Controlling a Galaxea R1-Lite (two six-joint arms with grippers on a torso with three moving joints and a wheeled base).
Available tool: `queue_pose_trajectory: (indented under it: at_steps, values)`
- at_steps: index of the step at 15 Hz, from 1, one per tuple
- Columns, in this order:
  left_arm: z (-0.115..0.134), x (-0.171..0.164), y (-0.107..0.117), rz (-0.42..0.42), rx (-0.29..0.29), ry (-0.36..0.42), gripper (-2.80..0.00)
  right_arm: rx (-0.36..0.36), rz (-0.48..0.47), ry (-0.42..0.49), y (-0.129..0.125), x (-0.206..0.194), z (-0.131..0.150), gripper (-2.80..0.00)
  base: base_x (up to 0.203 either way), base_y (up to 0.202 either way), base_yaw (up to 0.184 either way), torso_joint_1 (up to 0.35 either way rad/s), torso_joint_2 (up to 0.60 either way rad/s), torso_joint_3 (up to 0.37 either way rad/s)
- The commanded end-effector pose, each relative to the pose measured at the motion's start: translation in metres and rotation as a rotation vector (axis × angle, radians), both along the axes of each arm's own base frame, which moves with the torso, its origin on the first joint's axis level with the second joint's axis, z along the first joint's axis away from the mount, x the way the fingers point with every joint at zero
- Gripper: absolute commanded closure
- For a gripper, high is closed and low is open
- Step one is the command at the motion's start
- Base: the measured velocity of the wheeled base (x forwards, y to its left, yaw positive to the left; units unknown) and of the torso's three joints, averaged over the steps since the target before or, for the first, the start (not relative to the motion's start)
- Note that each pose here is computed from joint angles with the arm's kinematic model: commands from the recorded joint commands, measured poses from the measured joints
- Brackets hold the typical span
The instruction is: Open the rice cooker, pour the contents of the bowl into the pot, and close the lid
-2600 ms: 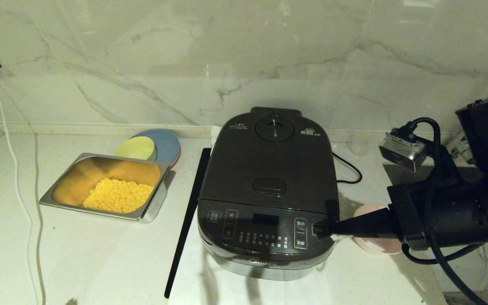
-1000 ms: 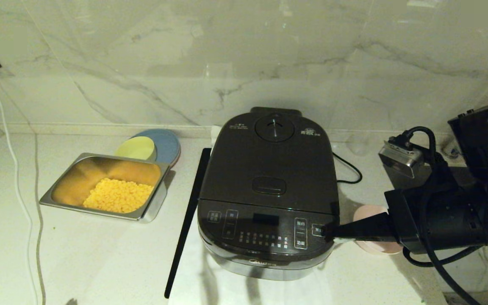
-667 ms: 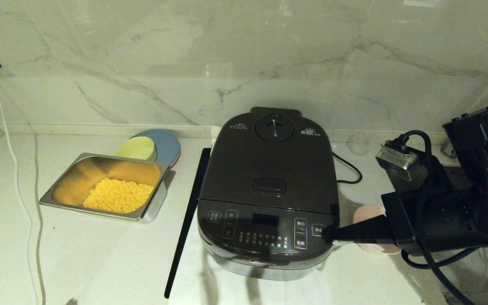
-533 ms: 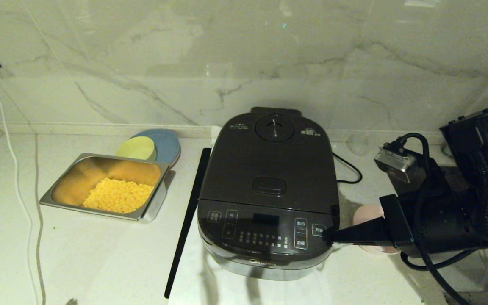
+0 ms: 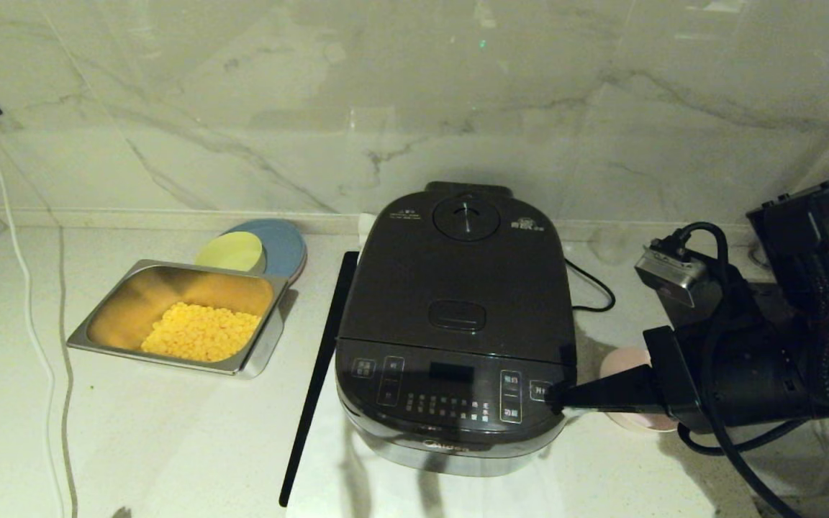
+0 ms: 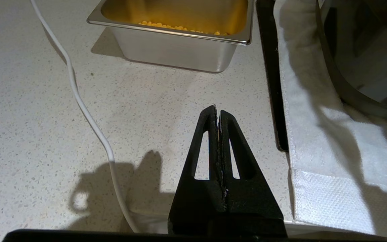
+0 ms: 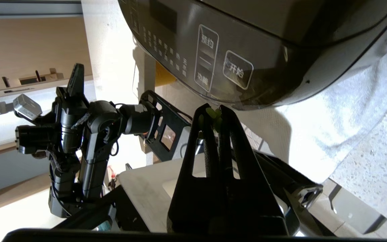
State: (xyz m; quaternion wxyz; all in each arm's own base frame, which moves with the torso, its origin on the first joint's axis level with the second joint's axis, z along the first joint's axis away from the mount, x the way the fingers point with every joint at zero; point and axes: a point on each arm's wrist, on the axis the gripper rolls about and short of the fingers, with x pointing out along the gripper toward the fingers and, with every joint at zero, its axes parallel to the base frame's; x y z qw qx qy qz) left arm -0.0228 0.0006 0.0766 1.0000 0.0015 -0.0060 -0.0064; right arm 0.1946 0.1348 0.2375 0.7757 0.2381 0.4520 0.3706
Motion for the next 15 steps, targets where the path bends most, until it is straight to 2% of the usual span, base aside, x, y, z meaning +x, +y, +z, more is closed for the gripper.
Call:
queue_pose_trajectory:
  at_steps: [1, 15]
  values:
    - [-0.0025, 0.0006, 0.0, 0.001, 0.001, 0.007, 0.0, 0.006, 0.0, -0.001, -0.0003, -0.0007, -0.0002, 0.0, 0.0, 0.0, 0.0, 0.0, 0.0, 0.0]
    - [-0.0025, 0.0006, 0.0, 0.001, 0.001, 0.007, 0.0, 0.011, 0.003, -0.006, 0.0001, -0.0005, 0.0, 0.0, 0.0, 0.0, 0.0, 0.0, 0.0, 0.0]
